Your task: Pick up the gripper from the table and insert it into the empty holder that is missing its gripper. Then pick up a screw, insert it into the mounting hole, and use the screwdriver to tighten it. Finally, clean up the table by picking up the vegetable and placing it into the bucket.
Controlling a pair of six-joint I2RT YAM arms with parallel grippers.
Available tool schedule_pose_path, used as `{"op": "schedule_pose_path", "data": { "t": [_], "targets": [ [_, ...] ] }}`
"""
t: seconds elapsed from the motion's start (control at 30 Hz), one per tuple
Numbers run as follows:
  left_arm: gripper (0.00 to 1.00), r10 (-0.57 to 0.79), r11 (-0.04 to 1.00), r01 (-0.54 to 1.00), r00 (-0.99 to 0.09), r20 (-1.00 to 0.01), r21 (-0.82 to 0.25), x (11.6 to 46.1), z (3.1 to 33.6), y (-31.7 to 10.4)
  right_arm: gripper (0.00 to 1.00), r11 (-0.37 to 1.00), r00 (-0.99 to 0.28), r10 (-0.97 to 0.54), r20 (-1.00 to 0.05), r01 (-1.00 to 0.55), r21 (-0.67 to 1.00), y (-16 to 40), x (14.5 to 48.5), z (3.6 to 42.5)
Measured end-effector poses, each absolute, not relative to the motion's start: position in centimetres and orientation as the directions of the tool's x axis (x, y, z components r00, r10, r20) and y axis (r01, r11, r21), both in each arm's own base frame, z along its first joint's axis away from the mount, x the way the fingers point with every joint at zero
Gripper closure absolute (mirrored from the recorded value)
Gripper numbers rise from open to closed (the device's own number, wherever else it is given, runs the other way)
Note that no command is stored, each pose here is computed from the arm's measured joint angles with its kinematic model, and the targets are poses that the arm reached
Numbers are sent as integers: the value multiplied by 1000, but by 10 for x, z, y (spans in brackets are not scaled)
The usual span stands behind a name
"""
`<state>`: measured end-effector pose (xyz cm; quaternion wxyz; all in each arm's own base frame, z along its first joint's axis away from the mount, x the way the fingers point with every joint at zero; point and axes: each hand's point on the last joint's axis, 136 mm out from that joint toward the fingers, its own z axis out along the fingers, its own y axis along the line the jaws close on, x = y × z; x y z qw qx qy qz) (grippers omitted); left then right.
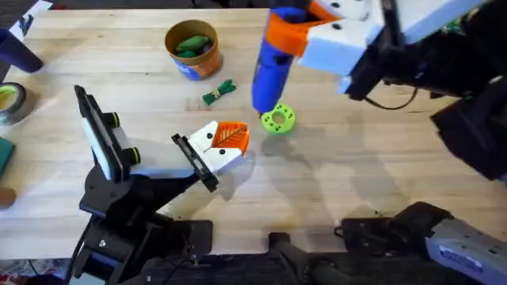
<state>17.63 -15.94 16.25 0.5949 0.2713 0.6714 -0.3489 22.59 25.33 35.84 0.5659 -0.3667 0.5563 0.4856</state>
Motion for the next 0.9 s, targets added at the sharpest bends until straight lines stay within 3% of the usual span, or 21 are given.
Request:
{"op": "schedule_pose_path", "data": {
  "t": [0.2, 0.33, 0.9],
  "targets": [
    [986, -51, 609, 780, -145, -988, -146, 176, 162, -159, 976, 84, -3, 223, -975, -996, 22, 292, 192, 378],
    [986, -51, 609, 780, -145, -988, -146, 176, 163, -159, 976, 25, -43, 204, -978, -998, 49, 310, 186, 367],
    [986, -51, 609, 780, -145, -988, -146, 176, 162, -159, 976, 11, 86, 206, -975, -996, -85, 329, 177, 362]
  ]
}}
